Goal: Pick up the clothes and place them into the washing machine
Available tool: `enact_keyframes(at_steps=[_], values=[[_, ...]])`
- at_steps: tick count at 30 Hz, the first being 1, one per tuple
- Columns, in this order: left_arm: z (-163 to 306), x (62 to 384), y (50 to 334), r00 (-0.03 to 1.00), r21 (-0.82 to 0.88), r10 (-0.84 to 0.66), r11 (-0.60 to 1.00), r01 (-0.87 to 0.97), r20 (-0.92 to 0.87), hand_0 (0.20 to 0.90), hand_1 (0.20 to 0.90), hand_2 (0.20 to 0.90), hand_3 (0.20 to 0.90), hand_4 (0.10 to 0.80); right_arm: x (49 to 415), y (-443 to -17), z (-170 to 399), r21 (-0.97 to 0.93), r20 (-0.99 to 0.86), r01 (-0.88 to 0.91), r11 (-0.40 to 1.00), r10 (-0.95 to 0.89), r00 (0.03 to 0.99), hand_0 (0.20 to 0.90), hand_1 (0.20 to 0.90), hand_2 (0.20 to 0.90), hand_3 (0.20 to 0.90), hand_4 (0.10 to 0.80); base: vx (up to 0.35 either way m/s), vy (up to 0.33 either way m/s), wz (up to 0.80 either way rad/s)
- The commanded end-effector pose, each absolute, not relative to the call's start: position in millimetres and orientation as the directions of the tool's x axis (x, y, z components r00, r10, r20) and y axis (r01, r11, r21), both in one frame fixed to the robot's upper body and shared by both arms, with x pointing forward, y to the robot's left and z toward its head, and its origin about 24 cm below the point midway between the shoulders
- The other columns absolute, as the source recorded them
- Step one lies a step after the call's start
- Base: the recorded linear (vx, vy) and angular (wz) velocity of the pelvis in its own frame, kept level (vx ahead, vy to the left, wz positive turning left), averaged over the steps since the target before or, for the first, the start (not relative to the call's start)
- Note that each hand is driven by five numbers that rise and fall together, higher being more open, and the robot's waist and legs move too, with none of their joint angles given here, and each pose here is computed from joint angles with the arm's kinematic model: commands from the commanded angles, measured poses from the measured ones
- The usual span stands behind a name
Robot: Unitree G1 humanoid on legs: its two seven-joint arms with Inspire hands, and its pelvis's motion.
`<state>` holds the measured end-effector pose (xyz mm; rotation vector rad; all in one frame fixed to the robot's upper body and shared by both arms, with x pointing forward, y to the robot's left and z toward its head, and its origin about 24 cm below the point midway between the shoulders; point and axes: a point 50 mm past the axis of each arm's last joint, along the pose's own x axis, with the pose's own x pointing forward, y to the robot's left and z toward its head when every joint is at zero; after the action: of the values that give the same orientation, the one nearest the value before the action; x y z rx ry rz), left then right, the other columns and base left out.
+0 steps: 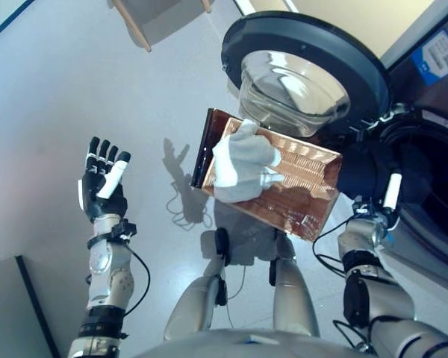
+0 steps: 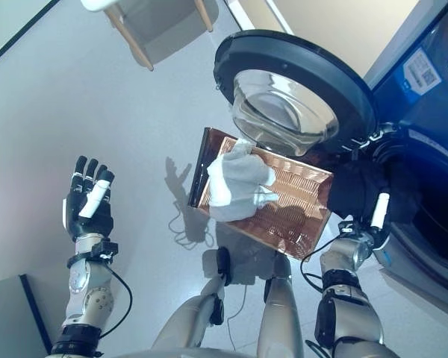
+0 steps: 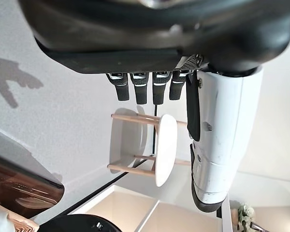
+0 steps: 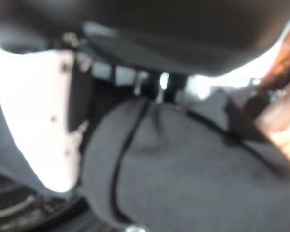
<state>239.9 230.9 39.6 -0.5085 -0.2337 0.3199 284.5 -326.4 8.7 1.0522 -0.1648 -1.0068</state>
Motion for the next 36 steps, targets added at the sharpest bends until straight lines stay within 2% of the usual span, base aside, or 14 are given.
enact_keyframes(at_steps=[1,7,10,16,28,36], values=[[95.3,238.9,239.0,0.829,-0.499,0.353,0.86,-0.104,0.434,0.9,0.9,0.9,0.9,0.8,288.6,-369.2,72.7,0.829,-0.085,0.519,0.207,-0.871,0.483,0.2,0.2,0.2,0.2,0.3,0.0,0.0,0.0],[94.3,237.4,238.1,0.829,-0.508,0.354,0.856,-0.1,0.433,0.9,0.9,0.9,0.9,0.8,279.0,-397.9,105.7,0.877,-0.048,0.463,0.127,-0.936,0.349,0.2,0.2,0.2,0.2,0.3,0.018,-0.004,0.05],[94.5,237.5,237.8,0.828,-0.508,0.355,0.855,-0.102,0.433,0.9,0.9,0.9,0.9,0.8,276.5,-406.0,117.3,0.888,-0.04,0.446,0.109,-0.949,0.311,0.2,0.2,0.2,0.2,0.3,-0.004,-0.006,0.01],[96.8,234.1,245.3,0.82,-0.483,0.362,0.867,-0.122,0.443,0.9,0.9,0.9,0.9,0.8,250.9,-443.8,153.7,0.894,-0.004,0.442,0.072,-0.986,0.168,0.2,0.2,0.2,0.2,0.3,0.007,-0.002,0.0],[102.9,229.5,254.8,0.8,-0.466,0.382,0.873,-0.146,0.464,0.9,0.9,0.9,0.9,0.8,211.6,-477.6,227.3,0.923,0.11,0.375,0.091,-0.993,-0.03,0.2,0.2,0.2,0.2,0.3,0.007,0.016,-0.06],[107.8,225.2,258.9,0.778,-0.472,0.402,0.868,-0.155,0.484,0.9,0.9,0.9,0.9,0.8,200.3,-482.4,255.5,0.902,0.19,0.407,0.143,-0.979,-0.076,0.2,0.2,0.2,0.2,0.3,0.01,0.011,-0.13]])
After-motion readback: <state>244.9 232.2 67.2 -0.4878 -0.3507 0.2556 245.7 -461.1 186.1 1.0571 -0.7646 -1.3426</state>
